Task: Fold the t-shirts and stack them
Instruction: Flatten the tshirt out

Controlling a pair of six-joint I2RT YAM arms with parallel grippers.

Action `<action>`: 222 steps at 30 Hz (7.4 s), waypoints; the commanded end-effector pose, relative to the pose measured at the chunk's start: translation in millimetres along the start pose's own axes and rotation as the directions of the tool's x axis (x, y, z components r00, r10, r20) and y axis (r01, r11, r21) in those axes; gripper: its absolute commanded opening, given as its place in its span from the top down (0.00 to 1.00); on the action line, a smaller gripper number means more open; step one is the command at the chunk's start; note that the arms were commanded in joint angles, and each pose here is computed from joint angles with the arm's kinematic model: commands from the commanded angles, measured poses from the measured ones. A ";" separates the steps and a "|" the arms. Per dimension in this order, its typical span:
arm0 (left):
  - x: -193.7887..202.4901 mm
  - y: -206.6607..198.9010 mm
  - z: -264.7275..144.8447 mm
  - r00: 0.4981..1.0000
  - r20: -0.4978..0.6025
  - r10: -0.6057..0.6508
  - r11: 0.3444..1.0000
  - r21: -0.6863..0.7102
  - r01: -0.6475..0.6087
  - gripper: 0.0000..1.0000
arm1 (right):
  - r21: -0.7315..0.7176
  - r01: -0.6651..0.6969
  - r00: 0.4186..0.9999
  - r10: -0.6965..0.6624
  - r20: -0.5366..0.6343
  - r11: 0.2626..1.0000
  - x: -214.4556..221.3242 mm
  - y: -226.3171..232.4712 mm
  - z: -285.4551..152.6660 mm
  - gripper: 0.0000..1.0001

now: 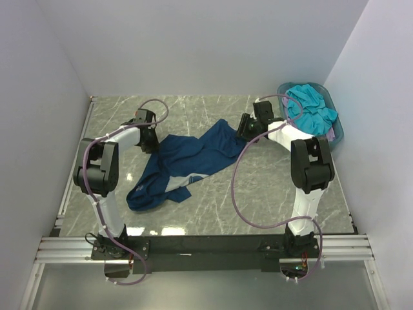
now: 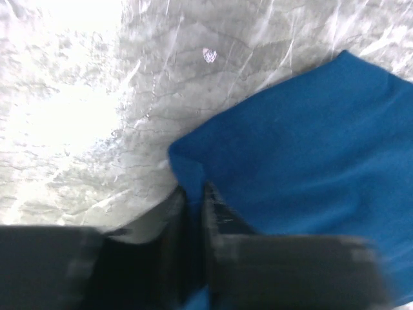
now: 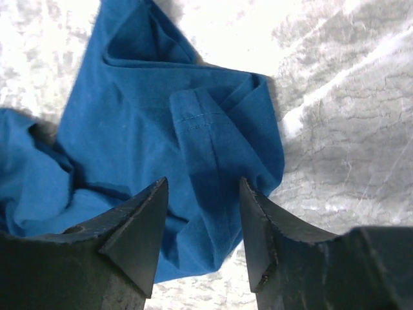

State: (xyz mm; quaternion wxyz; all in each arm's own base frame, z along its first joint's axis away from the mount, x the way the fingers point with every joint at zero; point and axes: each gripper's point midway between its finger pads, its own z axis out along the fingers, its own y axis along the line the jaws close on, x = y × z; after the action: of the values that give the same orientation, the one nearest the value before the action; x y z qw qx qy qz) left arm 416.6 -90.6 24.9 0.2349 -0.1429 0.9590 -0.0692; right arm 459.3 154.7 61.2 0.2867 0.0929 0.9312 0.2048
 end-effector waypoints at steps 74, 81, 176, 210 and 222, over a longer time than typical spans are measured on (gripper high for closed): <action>-168.3 -4.7 -167.2 0.833 0.540 -0.123 0.992 0.062 0.106 0.09 | 0.224 -0.026 0.961 -0.037 0.273 0.974 -73.4 4.4 -119.4 0.34; -25.3 48.5 -150.7 0.914 0.330 -0.234 0.966 -0.032 0.258 0.14 | 0.214 0.040 0.996 -0.055 0.065 0.976 57.4 2.6 -115.9 0.37; -22.0 -25.8 -66.0 0.985 0.135 -0.105 0.973 -0.192 0.130 0.79 | 0.060 0.647 0.762 -0.639 -0.105 0.760 164.9 90.4 -108.6 0.43; 16.8 54.8 -62.3 0.924 0.168 -0.343 0.926 -0.106 0.363 0.49 | 0.010 0.615 0.787 -0.614 -0.056 0.788 163.9 96.3 -119.8 0.43; 30.0 59.6 -30.3 0.940 0.091 -0.330 0.925 -0.168 0.341 0.64 | 0.012 0.616 0.786 -0.614 -0.069 0.787 167.4 92.1 -117.9 0.43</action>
State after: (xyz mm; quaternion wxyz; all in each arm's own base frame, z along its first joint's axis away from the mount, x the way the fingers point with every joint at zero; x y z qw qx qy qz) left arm 349.1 -40.5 22.1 0.2219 -0.3326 0.9166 -0.0100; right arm 256.1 247.0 97.3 0.2894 -0.2287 0.9263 0.0771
